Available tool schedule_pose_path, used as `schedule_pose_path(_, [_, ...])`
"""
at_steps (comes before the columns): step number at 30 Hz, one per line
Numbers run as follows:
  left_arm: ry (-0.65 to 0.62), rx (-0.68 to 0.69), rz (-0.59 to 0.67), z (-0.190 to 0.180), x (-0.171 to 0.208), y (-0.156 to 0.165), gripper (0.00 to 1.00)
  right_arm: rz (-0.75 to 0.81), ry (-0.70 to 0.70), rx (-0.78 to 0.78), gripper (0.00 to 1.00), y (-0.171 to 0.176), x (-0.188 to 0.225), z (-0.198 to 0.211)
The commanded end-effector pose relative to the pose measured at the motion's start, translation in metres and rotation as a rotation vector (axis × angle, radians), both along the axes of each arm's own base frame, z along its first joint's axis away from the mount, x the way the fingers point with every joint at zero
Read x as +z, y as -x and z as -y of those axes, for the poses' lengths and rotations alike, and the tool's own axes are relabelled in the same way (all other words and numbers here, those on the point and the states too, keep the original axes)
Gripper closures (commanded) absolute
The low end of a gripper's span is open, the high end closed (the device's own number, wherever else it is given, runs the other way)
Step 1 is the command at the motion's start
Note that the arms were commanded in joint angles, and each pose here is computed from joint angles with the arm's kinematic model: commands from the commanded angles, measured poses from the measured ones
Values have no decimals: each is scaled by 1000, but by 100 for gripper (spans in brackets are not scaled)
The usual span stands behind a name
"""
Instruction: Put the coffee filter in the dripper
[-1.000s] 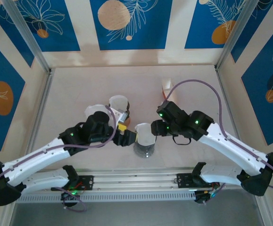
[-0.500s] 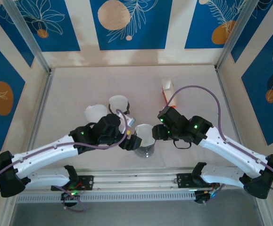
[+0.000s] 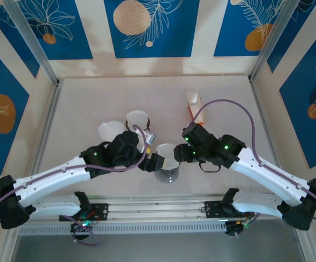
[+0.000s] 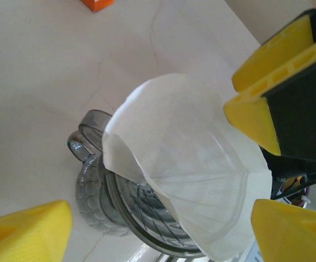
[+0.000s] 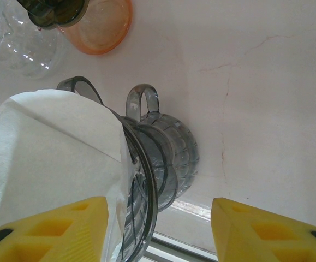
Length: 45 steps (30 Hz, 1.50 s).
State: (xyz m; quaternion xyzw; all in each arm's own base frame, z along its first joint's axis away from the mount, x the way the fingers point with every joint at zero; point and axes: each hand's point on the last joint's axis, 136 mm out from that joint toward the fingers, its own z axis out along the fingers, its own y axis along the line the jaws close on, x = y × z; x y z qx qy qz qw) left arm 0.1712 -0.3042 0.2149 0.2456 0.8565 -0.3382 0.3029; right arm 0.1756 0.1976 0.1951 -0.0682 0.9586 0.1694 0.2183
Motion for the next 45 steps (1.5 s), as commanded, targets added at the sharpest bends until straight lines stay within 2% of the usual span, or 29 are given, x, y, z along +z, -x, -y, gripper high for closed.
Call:
schedule_pose_path(1, [2,57,3,-4,-2,-12,19,-14,-16,5,46,6,-2,0])
schedule_pose_path(10, [-33,72,-33,-4,-22,-15,17,-17,-16,3,46,8,-3,2])
schedule_pose_path(15, [-55,93,-51,-11,-33,-14,22,-4,-30,15,46,9,2,1])
schedule_pose_path(21, [-23,81,-57,-9,-29,-11,22,53,-142,88,36,13,18,-17])
schedule_pose_path(29, [-17,82,-57,-9,-28,-12,23,-46,-50,54,39,18,-13,-11])
schedule_pose_path(38, [-18,89,-66,-11,-32,-11,25,-45,6,-46,42,17,-23,9])
schedule_pose_path(45, [109,62,-92,-3,-15,-10,19,-55,-10,-22,42,16,-21,0])
